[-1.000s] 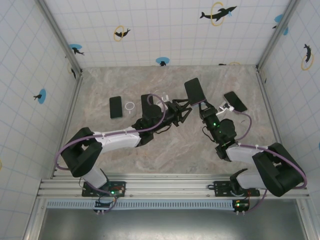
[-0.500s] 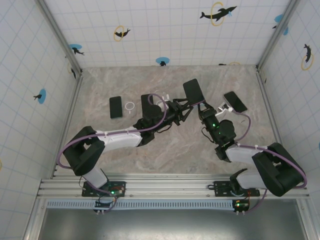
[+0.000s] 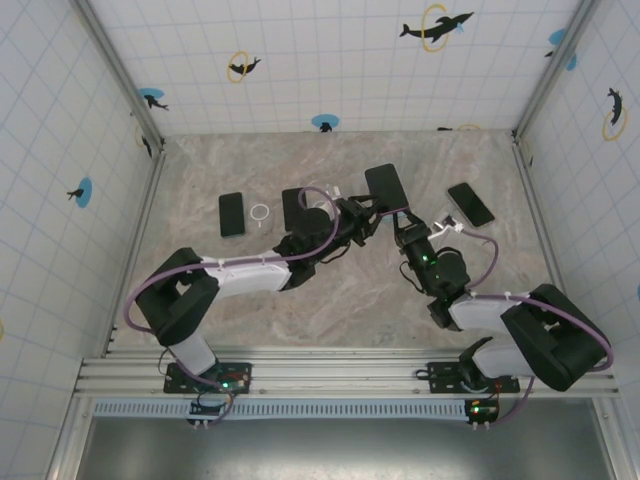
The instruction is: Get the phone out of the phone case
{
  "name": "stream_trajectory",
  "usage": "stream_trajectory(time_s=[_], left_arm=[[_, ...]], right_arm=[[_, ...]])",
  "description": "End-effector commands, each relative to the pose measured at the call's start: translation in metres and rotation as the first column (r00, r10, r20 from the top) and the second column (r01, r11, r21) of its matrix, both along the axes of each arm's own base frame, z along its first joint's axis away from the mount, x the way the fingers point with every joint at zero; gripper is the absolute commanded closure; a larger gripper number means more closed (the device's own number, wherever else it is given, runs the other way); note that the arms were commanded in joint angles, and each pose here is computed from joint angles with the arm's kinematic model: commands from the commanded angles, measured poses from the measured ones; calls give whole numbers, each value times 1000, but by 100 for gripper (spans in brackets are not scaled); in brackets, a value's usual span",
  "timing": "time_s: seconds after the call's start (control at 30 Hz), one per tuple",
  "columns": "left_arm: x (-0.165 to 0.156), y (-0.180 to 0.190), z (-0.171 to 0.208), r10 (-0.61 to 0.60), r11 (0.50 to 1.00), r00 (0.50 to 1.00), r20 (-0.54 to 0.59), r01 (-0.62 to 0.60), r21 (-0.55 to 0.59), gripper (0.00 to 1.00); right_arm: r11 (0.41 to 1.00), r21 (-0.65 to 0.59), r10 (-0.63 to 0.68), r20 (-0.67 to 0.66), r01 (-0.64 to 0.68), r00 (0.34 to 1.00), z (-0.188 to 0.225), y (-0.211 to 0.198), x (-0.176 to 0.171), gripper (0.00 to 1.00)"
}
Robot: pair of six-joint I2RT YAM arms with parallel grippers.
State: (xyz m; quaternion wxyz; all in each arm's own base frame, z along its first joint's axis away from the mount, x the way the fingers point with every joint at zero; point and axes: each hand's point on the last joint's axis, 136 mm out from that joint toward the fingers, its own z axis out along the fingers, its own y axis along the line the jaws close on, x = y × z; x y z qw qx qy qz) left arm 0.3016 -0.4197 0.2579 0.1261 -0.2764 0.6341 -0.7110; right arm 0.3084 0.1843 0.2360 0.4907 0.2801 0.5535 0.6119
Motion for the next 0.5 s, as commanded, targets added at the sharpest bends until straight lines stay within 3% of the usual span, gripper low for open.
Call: stream_trajectory(time_s=[0.0, 0.23, 0.47], left_arm=[[7, -6, 24, 10, 998, 999, 35, -7, -68, 74], [4, -6, 38, -4, 997, 998, 61, 9, -82, 93], [-6, -7, 54, -44, 995, 995, 94, 52, -85, 97]], right_arm=[[998, 61, 12, 100, -18, 995, 27, 1, -10, 97], [1000, 11, -23, 54, 23, 998, 12, -4, -5, 97], [976, -158, -159, -66, 147, 985, -31, -26, 15, 96]])
